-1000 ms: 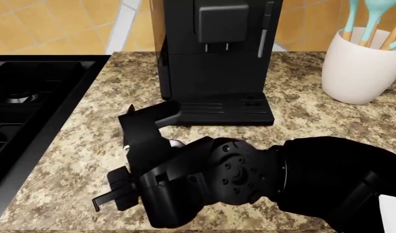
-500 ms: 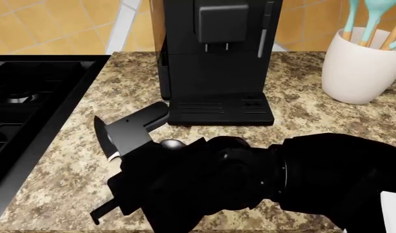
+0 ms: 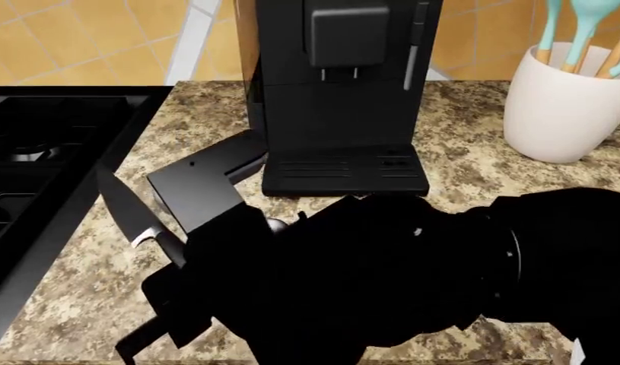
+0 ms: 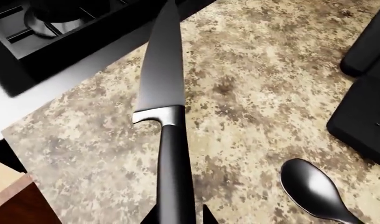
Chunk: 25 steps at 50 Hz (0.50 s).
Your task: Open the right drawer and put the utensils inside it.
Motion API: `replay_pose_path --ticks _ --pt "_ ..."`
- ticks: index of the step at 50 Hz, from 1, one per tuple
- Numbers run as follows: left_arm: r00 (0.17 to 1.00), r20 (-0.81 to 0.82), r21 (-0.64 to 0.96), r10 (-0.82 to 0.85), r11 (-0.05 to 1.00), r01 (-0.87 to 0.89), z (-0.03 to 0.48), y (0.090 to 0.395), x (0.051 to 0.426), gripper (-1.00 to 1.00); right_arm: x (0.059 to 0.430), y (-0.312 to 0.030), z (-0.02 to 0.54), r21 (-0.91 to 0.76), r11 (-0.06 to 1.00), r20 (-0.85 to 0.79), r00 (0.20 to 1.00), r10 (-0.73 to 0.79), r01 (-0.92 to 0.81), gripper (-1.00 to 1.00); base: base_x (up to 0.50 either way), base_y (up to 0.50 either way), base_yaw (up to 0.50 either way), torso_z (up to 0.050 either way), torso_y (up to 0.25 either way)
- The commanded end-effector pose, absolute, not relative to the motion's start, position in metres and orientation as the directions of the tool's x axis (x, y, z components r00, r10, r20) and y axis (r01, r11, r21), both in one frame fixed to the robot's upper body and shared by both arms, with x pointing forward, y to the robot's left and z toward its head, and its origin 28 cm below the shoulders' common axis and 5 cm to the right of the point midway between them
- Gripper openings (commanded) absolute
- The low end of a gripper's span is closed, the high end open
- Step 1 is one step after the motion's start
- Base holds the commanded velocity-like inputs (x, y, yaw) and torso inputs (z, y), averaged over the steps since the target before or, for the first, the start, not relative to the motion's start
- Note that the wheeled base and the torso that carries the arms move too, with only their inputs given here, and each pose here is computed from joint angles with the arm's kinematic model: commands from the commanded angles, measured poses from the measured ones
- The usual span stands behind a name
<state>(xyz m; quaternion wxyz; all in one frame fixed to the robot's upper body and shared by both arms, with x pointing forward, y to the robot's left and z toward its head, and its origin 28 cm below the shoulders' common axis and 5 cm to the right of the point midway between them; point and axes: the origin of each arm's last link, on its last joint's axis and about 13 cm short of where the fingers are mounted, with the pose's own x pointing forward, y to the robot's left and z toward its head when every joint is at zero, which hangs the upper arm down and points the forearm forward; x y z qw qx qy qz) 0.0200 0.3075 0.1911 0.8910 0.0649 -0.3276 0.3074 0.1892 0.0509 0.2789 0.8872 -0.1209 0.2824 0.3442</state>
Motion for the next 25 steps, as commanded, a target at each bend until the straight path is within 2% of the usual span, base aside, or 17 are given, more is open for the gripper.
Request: replay_pose_path --ticks 1,14,21,25 --pt "0.598 0.621 -0.087 0.507 0.803 -0.59 0.191 0.308 0.02 1.0 0.177 0.027 0.302 -0.061 0.737 -0.493 0.662 0.564 -0.673 -1.0 0.0 0.0 0.0 0.0 0.0" --pt "0.598 0.621 -0.086 0.507 0.802 -0.591 0.191 0.307 0.02 1.0 0.186 -0.01 0.307 -0.187 0.747 -0.467 0.727 0.503 -0.638 -1.0 0.0 0.0 0.0 0.0 0.0" --pt "0.6 0.62 -0.085 0.506 0.804 -0.589 0.191 0.307 0.021 1.0 0.195 -0.039 0.337 -0.246 0.76 -0.426 0.771 0.473 -0.602 -1.0 0.0 0.0 0.0 0.0 0.0" --pt "0.601 0.619 -0.085 0.506 0.804 -0.589 0.191 0.307 0.022 1.0 0.195 -0.05 0.353 -0.249 0.749 -0.418 0.766 0.488 -0.614 -1.0 0.0 0.0 0.0 0.0 0.0"
